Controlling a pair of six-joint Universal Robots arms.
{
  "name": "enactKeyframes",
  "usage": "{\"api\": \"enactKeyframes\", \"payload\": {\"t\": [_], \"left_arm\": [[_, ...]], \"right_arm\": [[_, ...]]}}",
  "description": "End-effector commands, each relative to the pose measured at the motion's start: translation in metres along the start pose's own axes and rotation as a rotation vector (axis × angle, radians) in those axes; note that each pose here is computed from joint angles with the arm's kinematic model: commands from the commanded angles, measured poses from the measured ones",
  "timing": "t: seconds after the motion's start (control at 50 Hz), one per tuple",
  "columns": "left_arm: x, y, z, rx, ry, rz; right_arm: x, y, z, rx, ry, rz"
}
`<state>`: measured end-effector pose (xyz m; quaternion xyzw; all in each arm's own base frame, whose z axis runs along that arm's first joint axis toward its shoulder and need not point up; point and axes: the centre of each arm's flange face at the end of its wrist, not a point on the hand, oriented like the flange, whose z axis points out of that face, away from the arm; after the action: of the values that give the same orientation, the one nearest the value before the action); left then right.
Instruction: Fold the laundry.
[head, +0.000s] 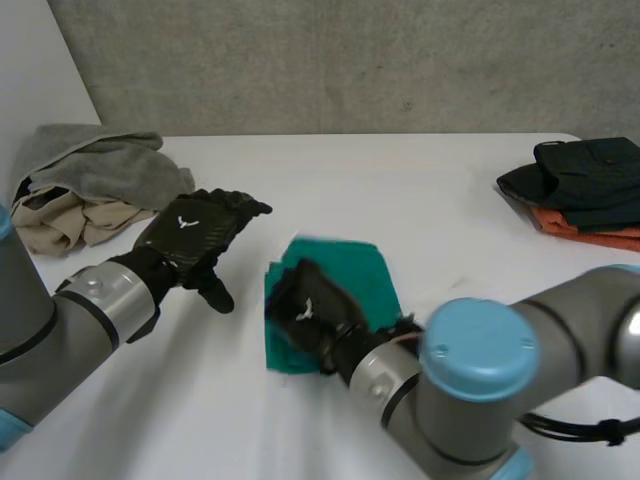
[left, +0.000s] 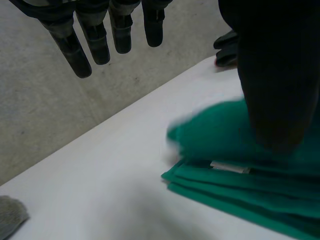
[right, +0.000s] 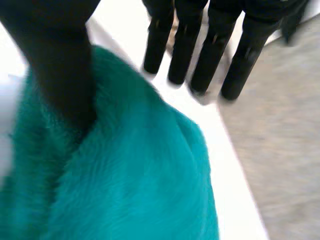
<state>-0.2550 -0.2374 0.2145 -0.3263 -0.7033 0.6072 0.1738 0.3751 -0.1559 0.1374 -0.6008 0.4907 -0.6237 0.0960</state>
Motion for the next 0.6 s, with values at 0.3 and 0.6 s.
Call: {"api": "enactKeyframes", "payload": {"t": [0.3,0.6], "left_arm": [[0.069,-0.024,0.052,0.066,0.037,-0.041],[0.071,0.055,0.079,-0.257,-0.04,-0.049]], "right_arm": [[0.125,0.048,-0.011,-0.177,0.292,0.842],[0.094,0.087,0.008,-0.424,0.186,0.941]]}}
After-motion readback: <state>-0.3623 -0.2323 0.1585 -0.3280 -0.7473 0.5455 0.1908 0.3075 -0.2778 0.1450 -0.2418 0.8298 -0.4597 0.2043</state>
